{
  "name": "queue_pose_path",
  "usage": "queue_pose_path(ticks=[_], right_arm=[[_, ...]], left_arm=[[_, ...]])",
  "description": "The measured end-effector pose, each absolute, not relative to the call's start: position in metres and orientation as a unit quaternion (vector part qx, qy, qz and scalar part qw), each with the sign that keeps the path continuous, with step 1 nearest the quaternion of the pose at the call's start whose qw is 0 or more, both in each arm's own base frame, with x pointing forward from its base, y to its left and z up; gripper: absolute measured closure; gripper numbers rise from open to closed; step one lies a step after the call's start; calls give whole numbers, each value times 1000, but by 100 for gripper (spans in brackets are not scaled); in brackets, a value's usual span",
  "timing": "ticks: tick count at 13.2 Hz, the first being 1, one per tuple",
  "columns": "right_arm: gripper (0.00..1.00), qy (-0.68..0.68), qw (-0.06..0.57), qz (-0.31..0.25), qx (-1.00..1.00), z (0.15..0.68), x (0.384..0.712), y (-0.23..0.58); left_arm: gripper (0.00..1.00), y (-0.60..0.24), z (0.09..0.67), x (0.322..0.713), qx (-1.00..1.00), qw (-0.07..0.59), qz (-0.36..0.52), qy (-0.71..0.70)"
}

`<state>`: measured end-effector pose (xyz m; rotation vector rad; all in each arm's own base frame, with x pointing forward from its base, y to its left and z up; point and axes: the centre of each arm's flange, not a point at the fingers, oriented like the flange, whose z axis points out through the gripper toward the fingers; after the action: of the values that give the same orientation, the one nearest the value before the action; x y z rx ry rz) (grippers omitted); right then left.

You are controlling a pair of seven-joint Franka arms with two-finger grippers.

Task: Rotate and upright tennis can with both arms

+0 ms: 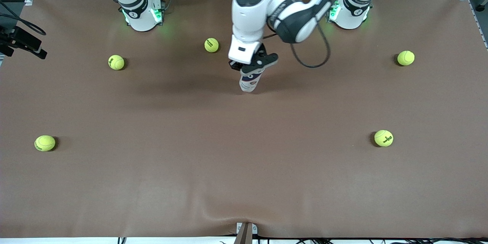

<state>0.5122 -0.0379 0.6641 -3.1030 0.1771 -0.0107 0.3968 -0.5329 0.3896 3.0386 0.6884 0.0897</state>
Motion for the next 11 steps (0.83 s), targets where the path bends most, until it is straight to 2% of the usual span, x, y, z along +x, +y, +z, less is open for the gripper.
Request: queue_pose_path(ticks=[9, 11], right_arm=[[0, 51, 17, -4, -999, 665, 512, -38], [0, 50, 17, -4, -999, 665, 512, -38]], left_arm=[[96, -546, 353, 392, 973, -19, 61, 222], [78, -546, 350, 392, 971, -20, 60, 230]])
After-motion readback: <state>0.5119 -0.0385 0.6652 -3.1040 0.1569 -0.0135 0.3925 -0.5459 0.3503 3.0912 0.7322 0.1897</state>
